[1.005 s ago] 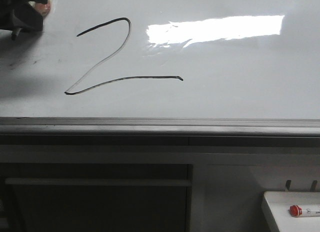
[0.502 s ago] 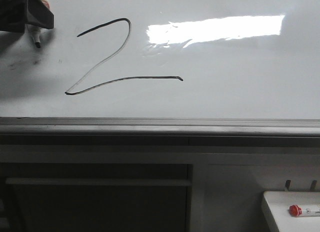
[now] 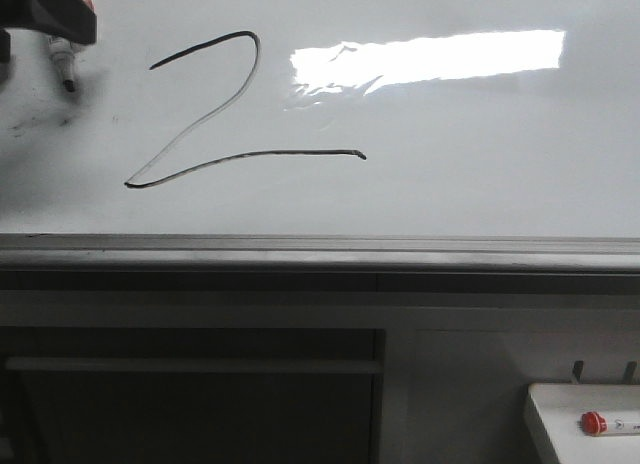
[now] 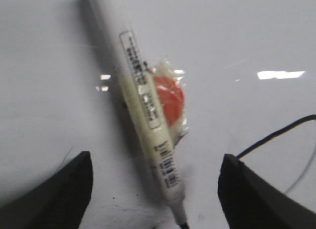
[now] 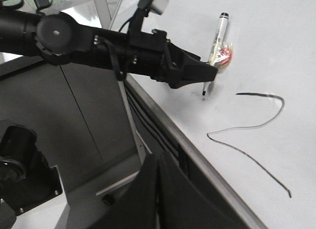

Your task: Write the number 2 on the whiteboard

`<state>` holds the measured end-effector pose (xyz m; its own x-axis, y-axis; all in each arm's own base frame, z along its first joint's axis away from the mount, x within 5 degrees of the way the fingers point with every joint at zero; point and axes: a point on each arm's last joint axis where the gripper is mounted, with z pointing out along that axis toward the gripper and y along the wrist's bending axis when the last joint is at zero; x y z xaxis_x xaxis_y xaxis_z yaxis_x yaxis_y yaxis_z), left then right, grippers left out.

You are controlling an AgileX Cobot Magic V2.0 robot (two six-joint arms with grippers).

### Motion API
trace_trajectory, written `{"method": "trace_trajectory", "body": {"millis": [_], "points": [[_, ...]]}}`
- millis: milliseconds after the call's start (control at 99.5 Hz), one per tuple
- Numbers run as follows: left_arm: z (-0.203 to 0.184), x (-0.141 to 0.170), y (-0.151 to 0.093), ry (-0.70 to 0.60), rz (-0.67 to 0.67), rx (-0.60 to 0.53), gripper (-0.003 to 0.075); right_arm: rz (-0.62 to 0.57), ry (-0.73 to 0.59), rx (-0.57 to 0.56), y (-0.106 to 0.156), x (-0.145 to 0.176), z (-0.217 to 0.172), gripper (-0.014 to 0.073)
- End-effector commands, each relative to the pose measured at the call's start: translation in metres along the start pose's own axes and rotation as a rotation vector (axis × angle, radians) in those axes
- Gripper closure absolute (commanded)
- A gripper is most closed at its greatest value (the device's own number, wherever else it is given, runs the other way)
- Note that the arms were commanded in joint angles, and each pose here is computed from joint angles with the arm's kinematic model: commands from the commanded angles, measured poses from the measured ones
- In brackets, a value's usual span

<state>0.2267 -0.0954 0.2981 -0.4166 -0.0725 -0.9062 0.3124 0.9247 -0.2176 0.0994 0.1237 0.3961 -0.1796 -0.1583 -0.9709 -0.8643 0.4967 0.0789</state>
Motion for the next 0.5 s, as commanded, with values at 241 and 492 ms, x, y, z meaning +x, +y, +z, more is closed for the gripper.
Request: {"method": "trace_trajectory", "body": {"millis": [241,492], "points": [[-0.096,-0.039,-0.016,-0.264,0.137,0.101,0.0286,-0.158,-0.135,0.149,-0.002,-0.004,-0.030,0.0661],[-0.166,-0.009,-0.020,-0.286,0.266,0.184,0.0741,-0.136,-0.187,0.294,-0.012,0.065,-0.037,0.0661]]}}
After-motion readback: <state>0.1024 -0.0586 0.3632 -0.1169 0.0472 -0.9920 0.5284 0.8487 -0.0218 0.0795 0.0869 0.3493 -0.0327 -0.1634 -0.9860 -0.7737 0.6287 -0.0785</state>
